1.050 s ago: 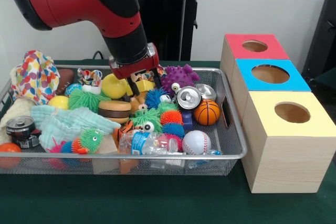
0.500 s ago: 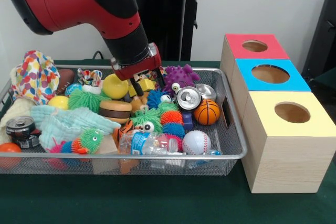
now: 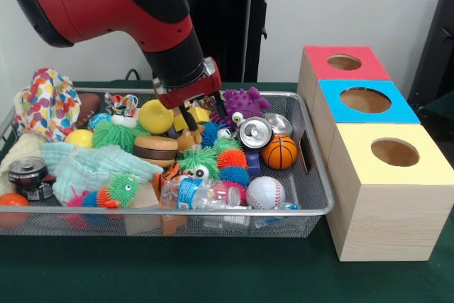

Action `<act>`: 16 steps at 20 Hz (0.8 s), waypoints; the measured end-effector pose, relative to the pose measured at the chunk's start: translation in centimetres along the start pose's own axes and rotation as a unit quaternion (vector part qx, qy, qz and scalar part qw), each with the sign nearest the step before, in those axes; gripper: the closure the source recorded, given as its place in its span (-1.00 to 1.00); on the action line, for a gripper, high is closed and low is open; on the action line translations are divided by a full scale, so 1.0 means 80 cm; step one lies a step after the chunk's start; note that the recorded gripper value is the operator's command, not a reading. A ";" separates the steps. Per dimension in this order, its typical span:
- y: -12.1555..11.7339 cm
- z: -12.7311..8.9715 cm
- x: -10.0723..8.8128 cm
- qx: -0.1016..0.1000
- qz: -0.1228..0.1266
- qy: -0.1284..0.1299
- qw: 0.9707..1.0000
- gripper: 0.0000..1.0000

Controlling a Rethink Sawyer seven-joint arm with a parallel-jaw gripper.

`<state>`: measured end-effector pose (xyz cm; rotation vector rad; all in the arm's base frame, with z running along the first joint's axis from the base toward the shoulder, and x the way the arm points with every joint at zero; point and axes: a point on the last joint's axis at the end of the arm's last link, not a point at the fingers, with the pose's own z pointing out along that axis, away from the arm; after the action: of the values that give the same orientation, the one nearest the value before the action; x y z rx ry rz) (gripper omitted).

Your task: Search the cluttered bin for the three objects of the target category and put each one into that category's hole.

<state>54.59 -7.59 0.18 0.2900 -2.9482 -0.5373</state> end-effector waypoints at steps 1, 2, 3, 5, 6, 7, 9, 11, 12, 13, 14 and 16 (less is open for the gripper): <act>0.001 -0.001 -0.001 0.001 -0.002 0.000 1.000 -1.00; 0.003 -0.002 -0.002 0.003 -0.003 0.000 1.000 -1.00; 0.005 -0.003 -0.004 0.005 -0.005 0.000 1.000 -1.00; 0.007 -0.005 -0.006 0.008 -0.008 -0.001 1.000 -1.00; 0.010 -0.006 -0.008 0.011 -0.011 -0.001 1.000 -1.00; 0.013 -0.007 -0.010 0.013 -0.014 -0.001 1.000 -1.00; 0.019 -0.008 -0.014 0.017 -0.020 0.000 1.000 -1.00; 0.027 -0.008 -0.018 0.020 -0.027 0.001 0.999 -1.00; 0.030 -0.008 -0.019 0.022 -0.030 0.001 0.999 -1.00; 0.033 -0.009 -0.021 0.023 -0.032 0.002 0.999 -1.00; 0.034 -0.009 -0.022 0.024 -0.034 0.002 0.999 -1.00; 0.037 -0.011 -0.024 0.028 -0.037 0.001 0.999 -1.00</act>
<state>56.11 -4.75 1.90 0.4071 -2.9637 -0.4642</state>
